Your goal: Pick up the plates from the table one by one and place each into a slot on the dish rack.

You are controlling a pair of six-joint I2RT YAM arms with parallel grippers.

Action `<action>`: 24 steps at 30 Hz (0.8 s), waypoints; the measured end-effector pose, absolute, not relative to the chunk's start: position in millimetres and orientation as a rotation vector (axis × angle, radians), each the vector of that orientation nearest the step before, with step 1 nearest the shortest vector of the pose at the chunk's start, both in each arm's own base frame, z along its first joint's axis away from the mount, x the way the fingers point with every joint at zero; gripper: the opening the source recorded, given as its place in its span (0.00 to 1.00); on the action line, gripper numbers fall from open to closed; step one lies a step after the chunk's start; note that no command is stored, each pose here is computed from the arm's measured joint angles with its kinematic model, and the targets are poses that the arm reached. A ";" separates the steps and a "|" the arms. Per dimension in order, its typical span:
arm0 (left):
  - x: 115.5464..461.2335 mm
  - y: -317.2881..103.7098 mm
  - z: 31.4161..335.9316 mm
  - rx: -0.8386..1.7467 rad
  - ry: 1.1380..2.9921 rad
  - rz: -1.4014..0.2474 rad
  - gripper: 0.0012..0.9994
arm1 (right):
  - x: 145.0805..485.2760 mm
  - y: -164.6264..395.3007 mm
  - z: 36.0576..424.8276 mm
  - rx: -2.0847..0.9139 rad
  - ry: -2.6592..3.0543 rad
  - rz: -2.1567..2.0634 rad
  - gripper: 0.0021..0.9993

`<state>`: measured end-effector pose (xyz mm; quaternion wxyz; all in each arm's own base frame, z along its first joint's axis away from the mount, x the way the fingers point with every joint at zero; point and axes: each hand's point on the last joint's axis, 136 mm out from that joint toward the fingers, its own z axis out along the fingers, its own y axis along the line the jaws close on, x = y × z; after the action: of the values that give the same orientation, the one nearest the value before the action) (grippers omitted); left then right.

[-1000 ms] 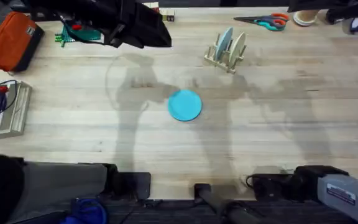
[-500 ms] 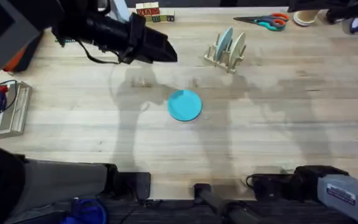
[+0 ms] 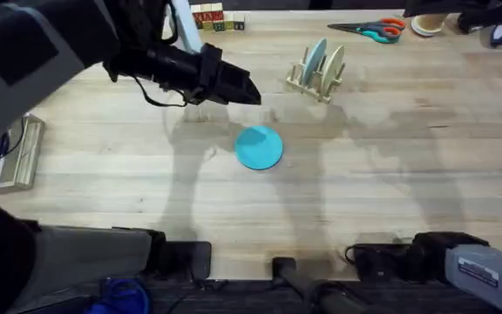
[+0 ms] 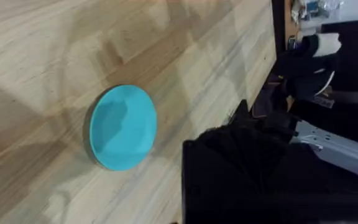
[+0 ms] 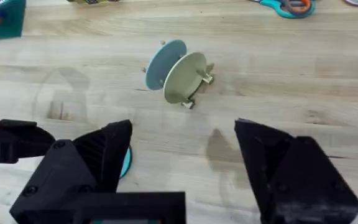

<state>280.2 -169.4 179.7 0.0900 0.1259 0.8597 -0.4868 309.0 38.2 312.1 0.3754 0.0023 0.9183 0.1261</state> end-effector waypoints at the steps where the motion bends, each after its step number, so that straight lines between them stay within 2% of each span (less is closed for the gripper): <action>1: 280.3 -170.1 179.1 0.374 2.557 -1.448 0.04 | 308.9 38.2 312.0 0.006 2.350 0.323 0.99; 14: 280.6 -171.5 174.0 0.364 2.587 -1.423 0.04 | 308.9 38.2 312.0 0.006 2.350 0.323 0.99; 24: 281.5 -180.3 142.9 0.325 2.690 -1.479 0.04 | 308.9 38.2 312.0 0.006 2.350 0.323 0.99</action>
<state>281.5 -180.3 142.9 0.0277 0.1052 0.8711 -0.4789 308.9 38.2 312.0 0.3752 0.0023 0.9183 0.1261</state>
